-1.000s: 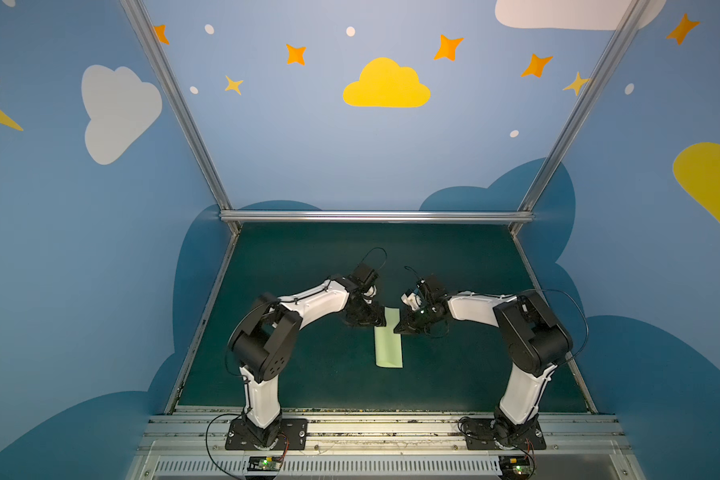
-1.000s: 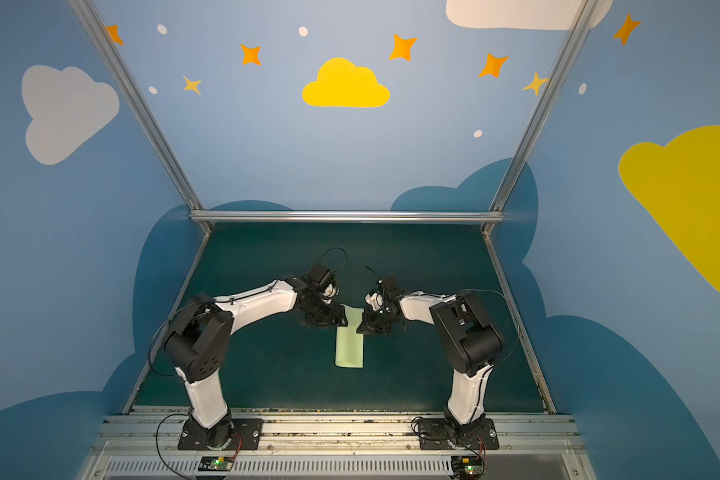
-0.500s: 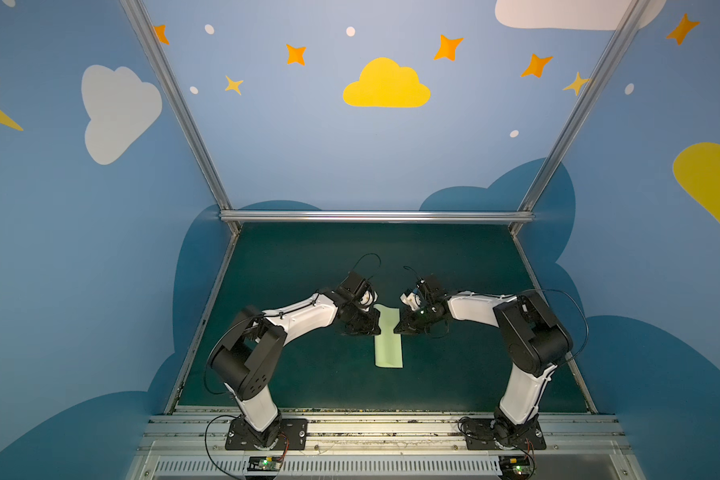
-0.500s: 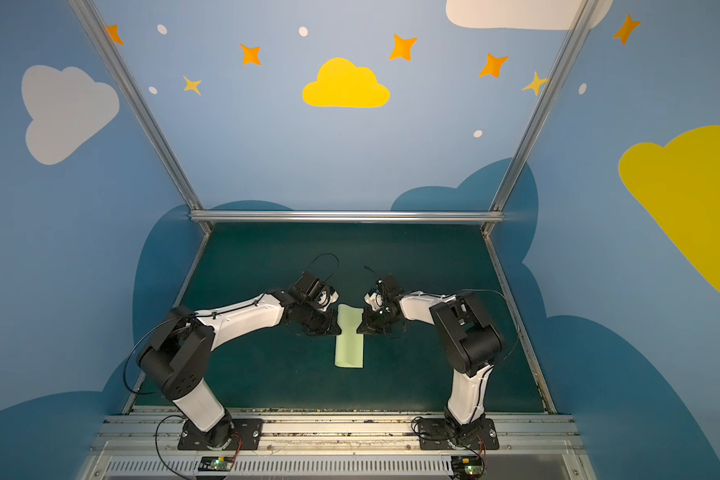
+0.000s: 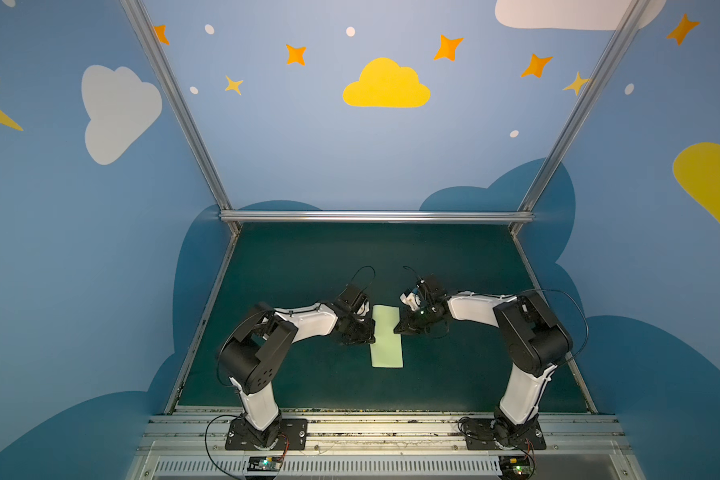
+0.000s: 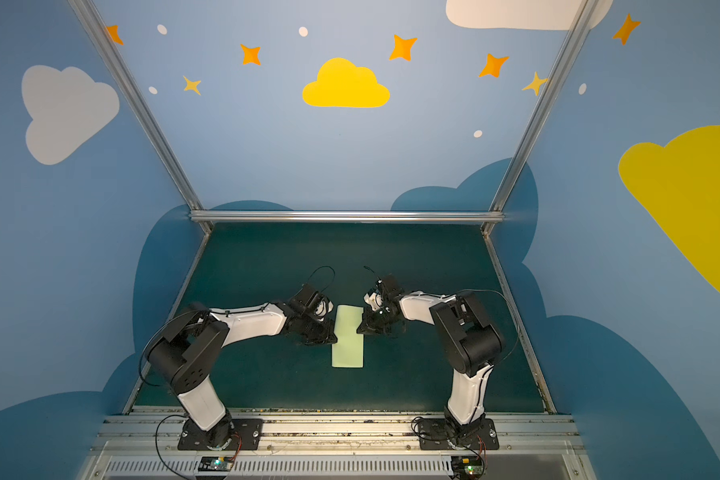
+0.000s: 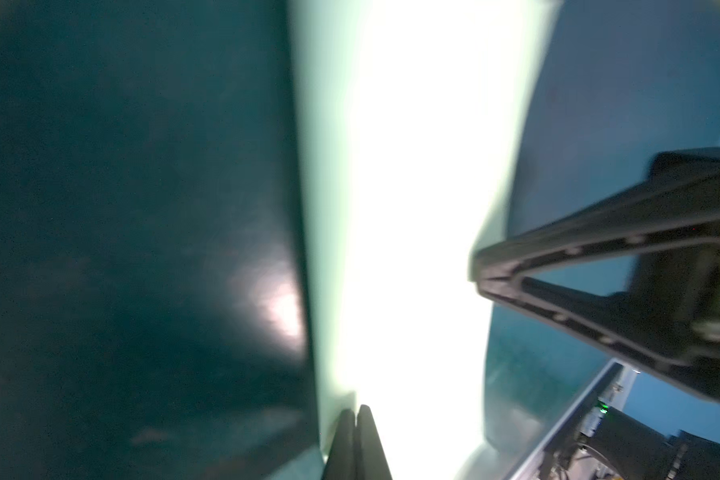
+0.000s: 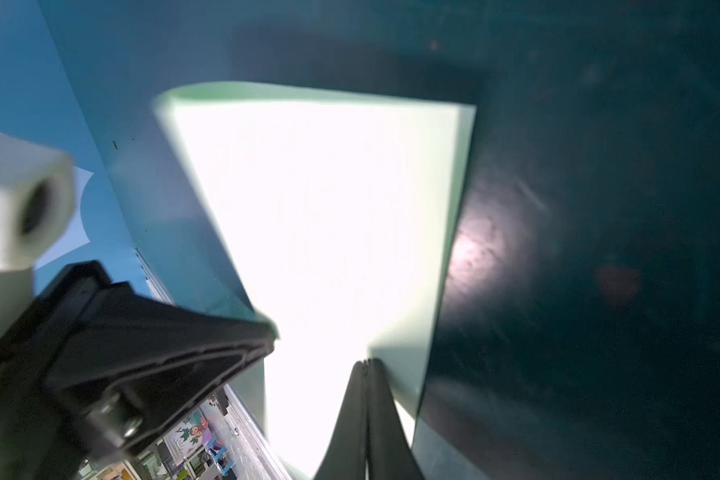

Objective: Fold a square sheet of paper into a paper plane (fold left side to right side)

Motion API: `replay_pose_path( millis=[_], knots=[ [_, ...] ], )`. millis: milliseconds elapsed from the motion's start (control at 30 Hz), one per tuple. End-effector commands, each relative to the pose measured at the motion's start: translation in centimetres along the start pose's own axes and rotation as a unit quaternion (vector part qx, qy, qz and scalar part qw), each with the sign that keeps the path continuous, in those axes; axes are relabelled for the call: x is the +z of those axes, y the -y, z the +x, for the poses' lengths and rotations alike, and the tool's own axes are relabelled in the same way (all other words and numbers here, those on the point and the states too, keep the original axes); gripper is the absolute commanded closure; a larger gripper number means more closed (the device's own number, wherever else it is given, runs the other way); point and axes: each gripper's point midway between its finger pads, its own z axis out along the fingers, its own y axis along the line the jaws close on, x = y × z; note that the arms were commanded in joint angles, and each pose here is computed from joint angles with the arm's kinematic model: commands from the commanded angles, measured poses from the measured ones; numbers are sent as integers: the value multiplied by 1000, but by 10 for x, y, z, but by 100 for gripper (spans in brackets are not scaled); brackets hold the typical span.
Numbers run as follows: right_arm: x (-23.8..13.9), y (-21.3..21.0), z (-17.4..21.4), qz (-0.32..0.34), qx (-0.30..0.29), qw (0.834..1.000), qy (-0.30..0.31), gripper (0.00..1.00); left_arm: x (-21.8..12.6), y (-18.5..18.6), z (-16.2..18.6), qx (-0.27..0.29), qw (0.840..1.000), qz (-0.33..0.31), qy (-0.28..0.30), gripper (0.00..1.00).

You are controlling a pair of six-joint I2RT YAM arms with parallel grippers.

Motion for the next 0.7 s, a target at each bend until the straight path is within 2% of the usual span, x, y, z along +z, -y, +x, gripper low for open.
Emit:
replay_pose_path(
  millis=[0, 100, 267, 333, 500, 667],
  knots=[
    [18, 69, 37, 129, 47, 989, -50, 100, 8, -20, 0, -20, 999, -31, 11, 96],
    [18, 70, 37, 130, 46, 989, -52, 100, 4, -17, -2, -16, 999, -28, 11, 96],
    [19, 72, 39, 131, 45, 989, -54, 100, -28, 20, -22, 29, 999, 3, 43, 96],
    [19, 72, 39, 131, 43, 989, -56, 100, -32, 31, -27, 44, 998, 10, 39, 96],
    [21, 74, 40, 132, 43, 988, -59, 100, -22, 35, -38, 68, 998, 1, 18, 96],
    [22, 76, 42, 133, 45, 988, -60, 100, -7, 31, -42, 69, 998, 0, 9, 96]
  ],
)
